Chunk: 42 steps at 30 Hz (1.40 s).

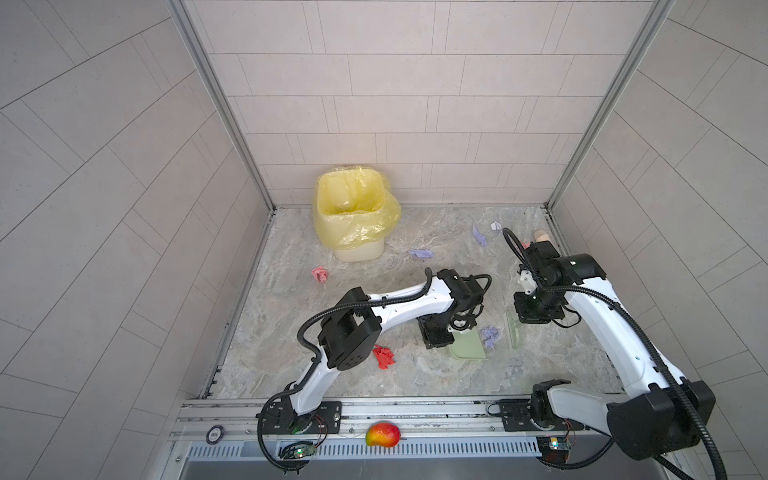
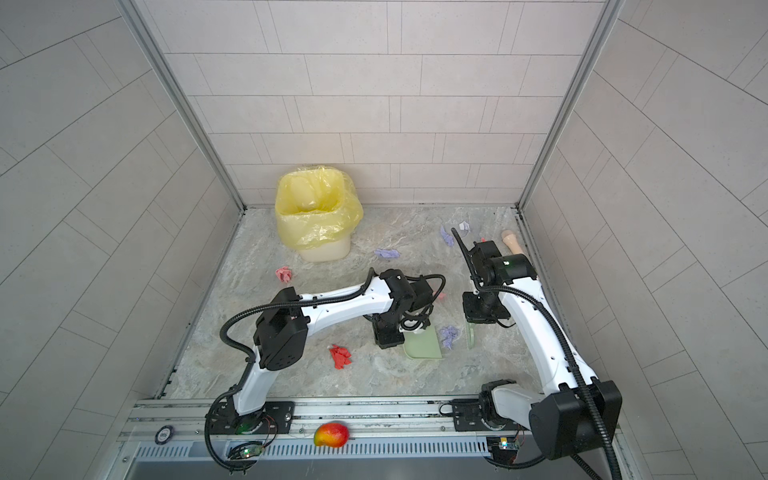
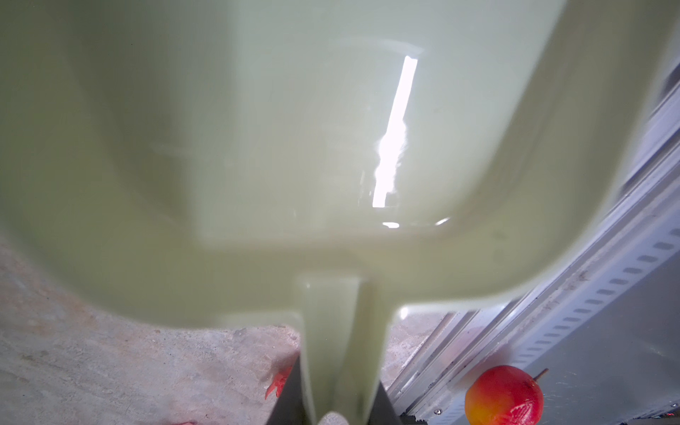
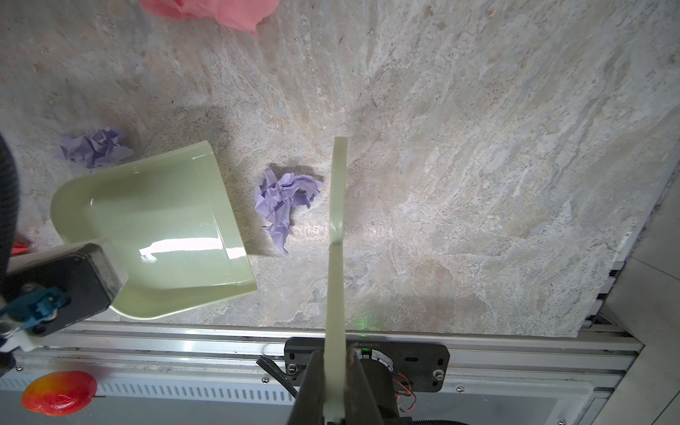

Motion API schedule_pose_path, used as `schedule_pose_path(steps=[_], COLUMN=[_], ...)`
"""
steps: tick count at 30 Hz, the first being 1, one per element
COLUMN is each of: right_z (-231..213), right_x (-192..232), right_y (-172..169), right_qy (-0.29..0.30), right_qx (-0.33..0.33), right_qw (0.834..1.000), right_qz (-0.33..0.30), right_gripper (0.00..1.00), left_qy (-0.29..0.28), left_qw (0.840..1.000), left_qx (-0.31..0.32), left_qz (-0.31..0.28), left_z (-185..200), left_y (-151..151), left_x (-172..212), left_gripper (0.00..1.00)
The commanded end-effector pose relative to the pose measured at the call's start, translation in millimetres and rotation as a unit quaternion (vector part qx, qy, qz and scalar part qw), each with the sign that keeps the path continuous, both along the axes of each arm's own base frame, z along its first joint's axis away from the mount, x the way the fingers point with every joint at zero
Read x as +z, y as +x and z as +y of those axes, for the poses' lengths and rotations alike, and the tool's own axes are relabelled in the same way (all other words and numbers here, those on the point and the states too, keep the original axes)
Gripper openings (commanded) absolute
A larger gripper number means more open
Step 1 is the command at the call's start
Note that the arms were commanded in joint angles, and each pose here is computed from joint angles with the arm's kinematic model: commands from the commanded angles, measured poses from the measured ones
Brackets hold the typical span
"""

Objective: Sweep away the paper scraps from the table
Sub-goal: 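Set the dustpan beside the purple scraps while the right gripper positions the brush behind them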

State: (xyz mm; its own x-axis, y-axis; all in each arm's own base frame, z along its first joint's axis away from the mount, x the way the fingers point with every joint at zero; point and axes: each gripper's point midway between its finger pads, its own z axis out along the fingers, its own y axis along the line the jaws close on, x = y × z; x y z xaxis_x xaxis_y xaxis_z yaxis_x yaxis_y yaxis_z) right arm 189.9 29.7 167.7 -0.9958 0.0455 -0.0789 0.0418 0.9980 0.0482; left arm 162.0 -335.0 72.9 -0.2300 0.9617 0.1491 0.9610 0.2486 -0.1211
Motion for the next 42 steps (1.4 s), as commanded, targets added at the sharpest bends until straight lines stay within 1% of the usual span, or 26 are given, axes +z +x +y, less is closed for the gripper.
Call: schedule_pose_path(steps=[1, 16, 25, 42], right_z=[-2.0, -1.1, 7.1, 20.6], right_x=[-0.3, -5.9, -9.9, -9.9], right_y=[-0.9, 1.9, 0.8, 1.9], right_qy=[-0.009, -0.011, 0.001, 0.020], right_qx=[-0.002, 0.000, 0.016, 0.026], right_qw=[1.000, 1.000, 0.999, 0.999], right_qz=[0.004, 0.015, 0.043, 0.043], right_gripper=[0.00, 0.00, 0.00, 0.00], left_qy=[0.012, 0.019, 0.022, 0.024], left_qw=[1.000, 1.000, 0.999, 0.999], left_qx=[-0.009, -0.005, 0.001, 0.004], left_qz=[0.021, 0.016, 0.024, 0.029], left_z=[0.9, -7.1, -5.6, -5.3], left_y=[-2.1, 9.2, 10.6, 11.4], left_x=[-4.5, -16.0, -20.4, -24.0], left_gripper=[0.00, 0.00, 0.00, 0.00])
